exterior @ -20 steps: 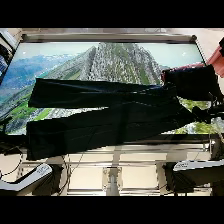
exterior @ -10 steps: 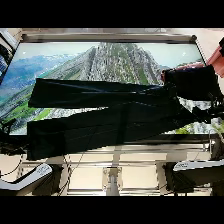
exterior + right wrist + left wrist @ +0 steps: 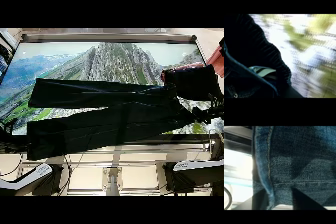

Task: Fold the clothes and pants, and hang the long-sleeved shirts on hangers.

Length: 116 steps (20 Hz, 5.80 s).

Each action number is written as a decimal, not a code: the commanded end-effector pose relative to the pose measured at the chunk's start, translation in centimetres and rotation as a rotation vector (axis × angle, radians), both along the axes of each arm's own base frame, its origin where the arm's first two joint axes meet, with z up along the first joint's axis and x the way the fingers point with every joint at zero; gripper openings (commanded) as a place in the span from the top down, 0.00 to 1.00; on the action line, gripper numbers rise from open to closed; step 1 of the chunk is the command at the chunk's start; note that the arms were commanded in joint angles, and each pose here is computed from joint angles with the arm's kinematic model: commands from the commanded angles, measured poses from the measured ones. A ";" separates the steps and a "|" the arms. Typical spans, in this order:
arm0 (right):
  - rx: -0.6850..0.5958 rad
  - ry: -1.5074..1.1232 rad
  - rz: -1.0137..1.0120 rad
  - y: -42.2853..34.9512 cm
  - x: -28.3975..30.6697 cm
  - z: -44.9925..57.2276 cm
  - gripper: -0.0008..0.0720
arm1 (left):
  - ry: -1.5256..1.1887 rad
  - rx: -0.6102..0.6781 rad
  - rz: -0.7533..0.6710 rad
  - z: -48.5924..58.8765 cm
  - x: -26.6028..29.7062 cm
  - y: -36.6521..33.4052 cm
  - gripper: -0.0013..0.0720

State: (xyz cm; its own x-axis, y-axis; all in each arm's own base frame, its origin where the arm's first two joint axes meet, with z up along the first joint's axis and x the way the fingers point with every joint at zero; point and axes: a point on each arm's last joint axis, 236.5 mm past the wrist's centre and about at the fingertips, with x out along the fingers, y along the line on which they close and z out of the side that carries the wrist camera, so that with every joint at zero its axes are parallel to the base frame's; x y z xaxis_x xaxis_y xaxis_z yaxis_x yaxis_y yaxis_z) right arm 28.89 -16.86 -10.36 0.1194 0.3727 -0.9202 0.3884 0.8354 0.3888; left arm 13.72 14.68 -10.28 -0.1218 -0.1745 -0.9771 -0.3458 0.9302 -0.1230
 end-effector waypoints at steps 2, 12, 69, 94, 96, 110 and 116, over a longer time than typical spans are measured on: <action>0.005 0.001 0.001 0.1 -0.1 0.0 0.94 | -0.014 -0.002 0.008 -0.4 0.4 -0.1 0.77; 0.170 -0.189 0.096 3.3 3.3 7.2 0.94 | -0.409 0.347 0.036 12.2 10.5 9.5 0.95; -0.179 -0.401 -0.206 -0.6 4.8 14.3 0.94 | -0.818 0.518 -0.006 17.7 37.0 6.3 0.96; -0.197 -0.384 -0.155 1.5 11.6 9.7 0.94 | -0.392 0.512 0.068 17.5 24.7 11.2 0.96; -0.210 -0.401 -0.187 0.9 12.2 9.7 0.94 | -0.426 0.521 0.087 17.6 25.7 11.4 0.96; -0.242 -0.482 -0.346 1.7 18.5 6.8 0.94 | -0.816 0.485 0.100 16.2 39.4 6.6 0.95; -0.267 -0.527 -0.399 0.6 19.4 7.4 0.94 | -0.998 0.503 0.051 18.9 43.3 4.2 0.95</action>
